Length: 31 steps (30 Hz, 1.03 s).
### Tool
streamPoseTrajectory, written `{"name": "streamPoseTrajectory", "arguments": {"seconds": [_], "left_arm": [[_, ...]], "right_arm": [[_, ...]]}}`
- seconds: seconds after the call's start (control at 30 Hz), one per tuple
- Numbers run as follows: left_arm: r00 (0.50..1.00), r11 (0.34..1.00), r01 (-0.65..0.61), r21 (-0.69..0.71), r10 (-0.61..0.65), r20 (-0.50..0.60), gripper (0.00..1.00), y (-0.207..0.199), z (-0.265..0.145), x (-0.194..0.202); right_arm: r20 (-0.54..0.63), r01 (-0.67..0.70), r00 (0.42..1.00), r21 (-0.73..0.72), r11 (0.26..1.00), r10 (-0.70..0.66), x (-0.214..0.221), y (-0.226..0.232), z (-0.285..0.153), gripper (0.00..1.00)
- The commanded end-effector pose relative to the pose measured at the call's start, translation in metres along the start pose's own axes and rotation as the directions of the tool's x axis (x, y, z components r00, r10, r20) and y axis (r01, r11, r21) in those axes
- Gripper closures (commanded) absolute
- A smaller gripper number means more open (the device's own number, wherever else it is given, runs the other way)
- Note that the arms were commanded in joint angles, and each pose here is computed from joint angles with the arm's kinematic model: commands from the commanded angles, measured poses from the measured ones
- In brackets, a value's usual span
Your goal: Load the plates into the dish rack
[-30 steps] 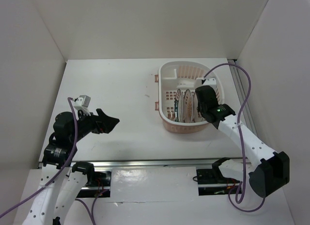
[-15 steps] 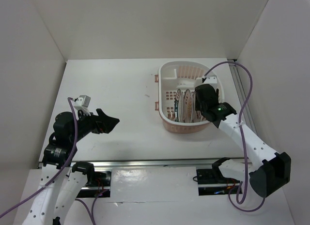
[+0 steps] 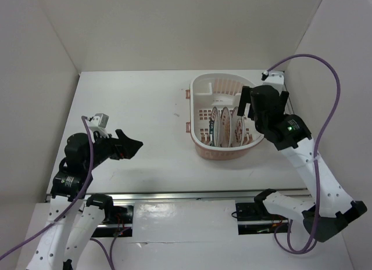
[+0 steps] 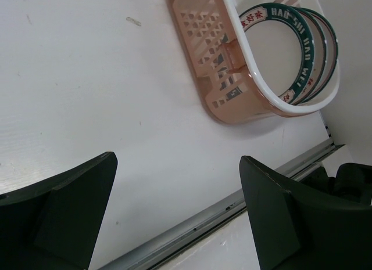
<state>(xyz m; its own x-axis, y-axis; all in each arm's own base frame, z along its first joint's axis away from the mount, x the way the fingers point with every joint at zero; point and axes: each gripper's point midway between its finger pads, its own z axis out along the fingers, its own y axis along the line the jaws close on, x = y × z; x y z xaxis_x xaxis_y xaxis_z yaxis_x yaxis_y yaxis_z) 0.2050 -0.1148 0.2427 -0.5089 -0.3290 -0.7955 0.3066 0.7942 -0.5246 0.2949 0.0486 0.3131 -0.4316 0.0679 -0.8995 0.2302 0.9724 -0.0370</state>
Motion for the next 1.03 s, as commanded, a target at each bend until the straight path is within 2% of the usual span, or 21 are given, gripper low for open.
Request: {"name": "streamPoseTrajectory", "arguments": {"seconds": [0.0,0.23,0.33,0.67,1.0], "left_arm": [[0.998,0.999,-0.030,-0.039,0.032,0.048,0.00,-0.001,-0.007,-0.019],[0.989,0.978,-0.055,-0.201,0.081,0.124,0.00,0.005,-0.046,-0.045],[0.980,0.971,-0.066,-0.229,0.106,0.167,0.00,-0.004,-0.073,-0.058],[0.977,0.967,-0.064,-0.245,0.112,0.184,0.00,-0.009,-0.104,-0.044],[0.977,0.963,-0.071,-0.258,0.120,0.177,0.00,-0.008,-0.109,-0.043]], "right_arm": [[0.000,-0.021,1.000,-0.043,0.999,0.021,-0.007,-0.012,-0.033,0.00],[0.020,-0.113,0.992,-0.319,0.941,0.125,0.000,-0.007,-0.089,0.00],[0.002,-0.119,0.992,-0.354,0.927,0.128,0.014,-0.017,-0.104,0.00],[0.039,-0.092,0.993,-0.358,0.929,0.114,0.022,-0.052,-0.141,0.00],[0.039,-0.092,0.993,-0.358,0.929,0.114,0.027,-0.053,-0.141,0.00]]}}
